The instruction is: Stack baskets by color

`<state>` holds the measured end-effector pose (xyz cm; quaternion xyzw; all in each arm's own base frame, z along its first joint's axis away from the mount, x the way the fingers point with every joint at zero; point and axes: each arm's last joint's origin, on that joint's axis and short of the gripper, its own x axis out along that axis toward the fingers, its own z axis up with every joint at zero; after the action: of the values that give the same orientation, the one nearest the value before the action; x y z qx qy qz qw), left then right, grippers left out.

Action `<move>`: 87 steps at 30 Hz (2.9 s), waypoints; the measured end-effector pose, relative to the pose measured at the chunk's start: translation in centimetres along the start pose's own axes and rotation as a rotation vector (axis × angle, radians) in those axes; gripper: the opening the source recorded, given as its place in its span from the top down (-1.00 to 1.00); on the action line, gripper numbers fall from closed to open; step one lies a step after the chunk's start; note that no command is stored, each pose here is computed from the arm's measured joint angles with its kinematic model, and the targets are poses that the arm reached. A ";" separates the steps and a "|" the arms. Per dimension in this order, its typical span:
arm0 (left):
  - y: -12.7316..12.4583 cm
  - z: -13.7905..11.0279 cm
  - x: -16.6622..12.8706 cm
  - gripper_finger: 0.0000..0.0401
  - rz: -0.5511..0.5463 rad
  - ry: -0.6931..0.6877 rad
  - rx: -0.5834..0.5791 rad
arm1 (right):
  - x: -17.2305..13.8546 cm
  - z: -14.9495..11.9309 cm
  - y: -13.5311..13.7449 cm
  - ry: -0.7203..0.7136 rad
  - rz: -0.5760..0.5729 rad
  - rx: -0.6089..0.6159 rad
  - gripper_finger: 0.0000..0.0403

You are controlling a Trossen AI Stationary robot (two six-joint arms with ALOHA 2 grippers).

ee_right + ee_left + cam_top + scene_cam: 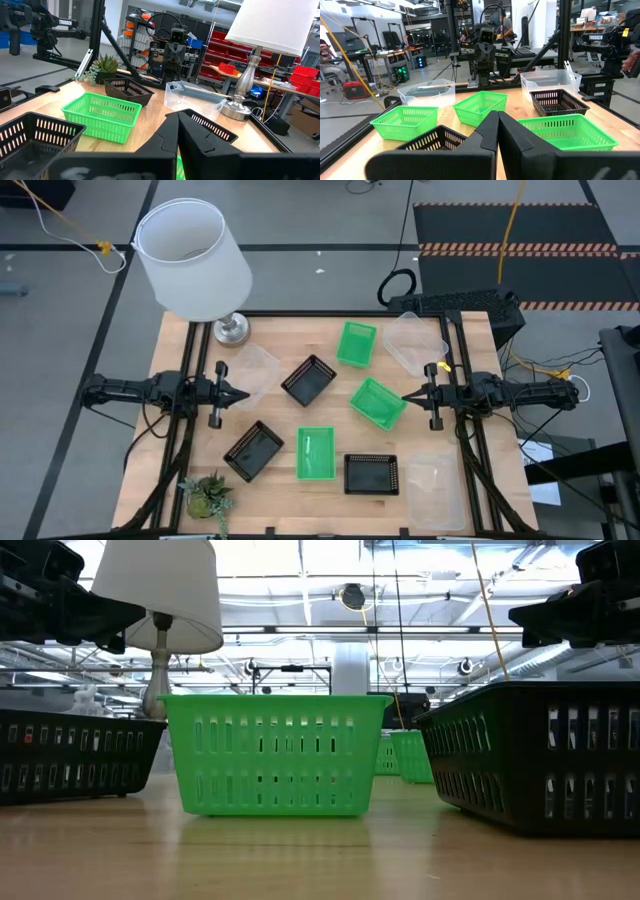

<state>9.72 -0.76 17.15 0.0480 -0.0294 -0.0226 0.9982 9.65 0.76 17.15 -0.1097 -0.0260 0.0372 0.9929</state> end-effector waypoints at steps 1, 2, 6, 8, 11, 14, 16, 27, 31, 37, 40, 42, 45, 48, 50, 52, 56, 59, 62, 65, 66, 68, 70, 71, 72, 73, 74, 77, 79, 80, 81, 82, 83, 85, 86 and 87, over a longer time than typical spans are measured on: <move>0.0 0.0 0.0 0.95 0.000 0.000 0.000 | 0.0 0.0 0.0 0.000 0.000 0.000 1.00; 0.0 0.0 0.0 0.95 0.000 0.000 0.000 | 0.0 0.0 0.0 0.000 0.000 0.000 1.00; 0.0 0.0 0.0 0.95 0.000 0.000 0.000 | 0.0 0.0 0.0 0.000 0.000 0.000 1.00; 0.0 0.0 0.0 0.95 0.000 0.000 0.000 | 0.0 0.0 0.0 0.000 0.000 0.000 1.00; 0.0 0.0 0.0 0.95 0.000 0.000 0.000 | 0.0 0.0 0.0 0.000 0.000 0.035 1.00; 0.0 0.0 0.0 0.95 0.000 0.000 0.000 | 0.0 0.0 0.0 -0.005 -0.003 0.076 1.00; 0.0 0.0 0.0 0.95 0.000 0.000 0.000 | 0.0 0.3 -0.1 -0.028 -0.006 0.064 1.00; 0.0 0.0 0.0 0.95 0.000 0.000 0.000 | 0.0 3.5 -0.8 -0.027 -0.004 0.138 1.00; 0.0 0.0 0.0 0.95 0.000 0.000 0.000 | 0.0 6.7 -1.5 -0.010 -0.002 0.161 1.00; 0.0 0.0 0.0 0.95 0.000 0.000 0.000 | 0.4 11.5 -2.6 0.070 0.008 0.202 1.00; 0.0 0.0 0.0 0.95 0.000 0.000 0.000 | 0.7 13.7 -3.1 0.115 0.010 0.203 1.00; 0.0 0.0 0.0 0.95 0.000 -0.001 0.000 | 1.1 14.7 -3.3 0.140 0.013 0.203 1.00; 0.0 0.0 0.0 0.95 0.000 0.000 0.000 | 1.7 16.1 -3.6 0.167 0.016 0.202 1.00; 0.0 0.0 0.0 0.95 0.000 0.000 0.000 | 2.2 17.4 -3.9 0.190 0.019 0.202 1.00; 0.0 0.0 0.0 0.95 0.000 0.000 0.000 | 2.5 18.0 -4.1 0.204 0.020 0.202 1.00; 0.0 0.0 0.0 0.95 0.000 0.000 0.000 | 2.9 18.6 -4.2 0.228 0.023 0.202 1.00; 0.0 0.0 0.0 0.95 0.000 0.000 0.000 | 3.5 19.9 -4.5 0.278 0.027 0.216 1.00; 0.0 0.0 0.0 0.95 0.000 0.000 0.000 | 4.1 20.8 -4.7 0.306 0.026 0.243 1.00; 0.0 0.0 0.0 0.95 0.000 0.000 0.000 | 4.8 21.6 -4.9 0.327 0.028 0.244 1.00; 0.0 0.0 0.0 0.95 0.000 0.000 0.000 | 5.6 22.4 -5.1 0.332 0.028 0.246 1.00; 0.0 0.0 0.0 0.95 0.000 0.000 0.000 | 5.9 22.5 -5.1 0.342 0.029 0.246 1.00; 0.0 0.0 0.0 0.95 0.000 0.000 0.000 | 6.5 22.6 -5.1 0.364 0.031 0.245 1.00; 0.0 0.0 0.0 0.95 0.000 -0.001 0.000 | 7.0 22.5 -5.1 0.389 0.034 0.245 1.00; 0.0 0.0 0.0 0.95 0.000 -0.001 0.000 | 7.2 22.4 -5.1 0.403 0.035 0.244 1.00; 0.0 0.0 0.0 0.95 0.000 -0.001 0.000 | 7.4 22.3 -5.1 0.410 0.036 0.244 1.00; 0.0 0.0 0.0 0.95 0.000 -0.001 0.000 | 7.6 22.2 -5.0 0.417 0.037 0.243 1.00; 0.0 0.0 0.0 0.95 0.000 -0.001 0.000 | 7.7 22.1 -5.0 0.426 0.037 0.243 1.00; 0.0 0.0 0.0 0.95 0.000 -0.001 0.000 | 8.0 21.9 -5.0 0.448 0.037 0.251 1.00; 0.0 0.0 0.0 0.95 0.004 0.000 0.000 | 8.1 21.8 -5.0 0.455 0.032 0.255 1.00; 0.0 0.0 0.0 0.95 0.008 0.000 0.000 | 8.1 21.8 -5.0 0.457 0.021 0.253 1.00; 0.0 0.0 0.0 0.95 0.010 -0.003 -0.007 | 8.1 21.8 -5.0 0.458 0.009 0.251 1.00; 0.0 0.1 0.0 0.95 0.010 -0.008 -0.025 | 8.1 21.8 -5.0 0.459 0.003 0.250 1.00; 0.0 0.2 0.0 0.95 0.010 -0.016 -0.051 | 8.1 21.7 -5.1 0.460 -0.009 0.247 1.00; 0.1 0.5 0.0 0.95 0.012 -0.048 -0.077 | 8.1 21.7 -5.1 0.461 -0.017 0.245 1.00; 0.1 0.8 0.0 0.95 0.014 -0.082 -0.080 | 8.1 21.7 -5.1 0.460 -0.017 0.245 1.00; 0.1 1.1 -0.1 0.95 0.016 -0.119 -0.083 | 8.1 21.7 -5.1 0.460 -0.018 0.245 1.00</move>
<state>9.58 -0.73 18.30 0.0047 -0.0881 -0.0186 0.9959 16.79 1.14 39.81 0.0061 0.2045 0.0056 0.9788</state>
